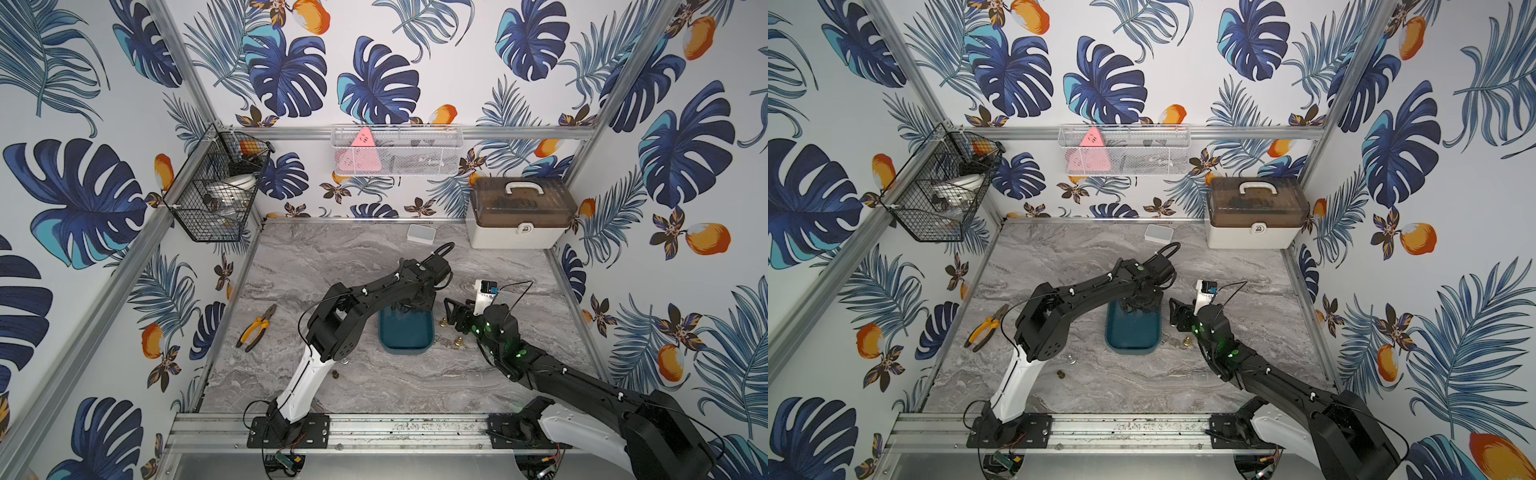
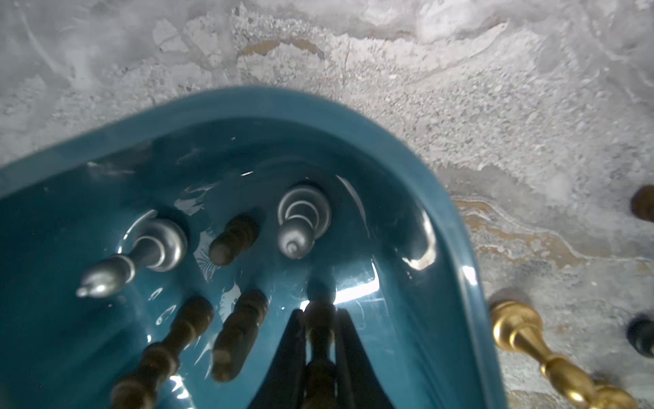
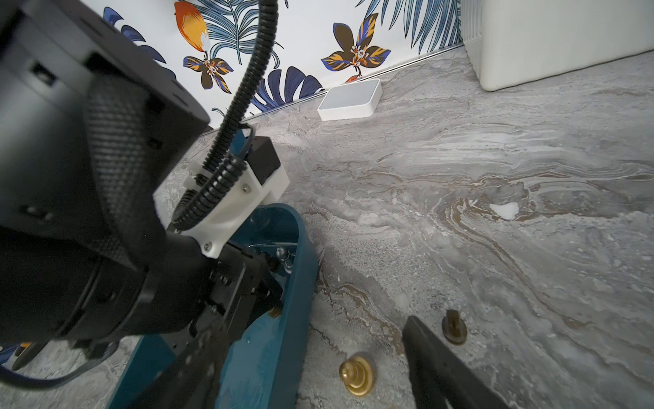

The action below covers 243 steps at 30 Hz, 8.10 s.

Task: Put the chess pieces into the storage box
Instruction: Place the chess piece in the storage box, then pick up the chess piece at the center of the board, then place the chess piece in the storage box.

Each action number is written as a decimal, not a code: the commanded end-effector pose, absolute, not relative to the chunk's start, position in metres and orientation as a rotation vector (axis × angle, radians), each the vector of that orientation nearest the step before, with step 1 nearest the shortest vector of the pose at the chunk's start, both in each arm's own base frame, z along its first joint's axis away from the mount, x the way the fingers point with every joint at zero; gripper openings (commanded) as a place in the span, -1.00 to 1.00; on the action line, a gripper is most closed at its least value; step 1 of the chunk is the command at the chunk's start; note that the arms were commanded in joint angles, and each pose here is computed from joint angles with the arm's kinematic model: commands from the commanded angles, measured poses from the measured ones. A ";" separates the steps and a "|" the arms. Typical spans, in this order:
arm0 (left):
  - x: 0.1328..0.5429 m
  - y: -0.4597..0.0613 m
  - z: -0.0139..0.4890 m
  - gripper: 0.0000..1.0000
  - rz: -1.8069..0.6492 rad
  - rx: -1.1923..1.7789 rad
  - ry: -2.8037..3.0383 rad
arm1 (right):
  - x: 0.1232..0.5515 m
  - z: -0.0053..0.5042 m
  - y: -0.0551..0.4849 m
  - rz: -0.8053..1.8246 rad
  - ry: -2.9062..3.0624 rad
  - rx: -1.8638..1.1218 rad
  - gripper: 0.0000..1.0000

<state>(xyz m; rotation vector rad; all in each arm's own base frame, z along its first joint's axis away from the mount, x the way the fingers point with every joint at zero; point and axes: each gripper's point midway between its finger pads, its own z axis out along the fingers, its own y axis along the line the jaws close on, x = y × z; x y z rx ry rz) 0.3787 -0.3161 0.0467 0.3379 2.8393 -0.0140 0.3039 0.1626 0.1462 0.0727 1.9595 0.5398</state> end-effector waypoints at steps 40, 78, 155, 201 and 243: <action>0.388 -0.315 0.055 -0.25 -0.034 0.333 2.805 | 0.307 0.152 0.169 0.565 1.951 0.057 0.62; 0.227 -0.090 0.103 -0.01 0.035 -0.344 2.965 | 0.197 0.152 0.336 0.898 1.764 -0.953 0.53; 0.201 -0.107 0.033 -0.71 0.081 -0.212 3.098 | 0.209 0.150 0.326 0.754 1.788 -0.901 0.59; 0.336 -0.249 0.050 -0.74 0.107 0.237 2.947 | 0.293 0.151 0.190 0.642 1.929 -0.099 0.67; 0.343 -0.243 0.026 -0.64 0.184 0.234 2.928 | 0.292 0.151 0.193 0.655 1.935 -0.112 0.67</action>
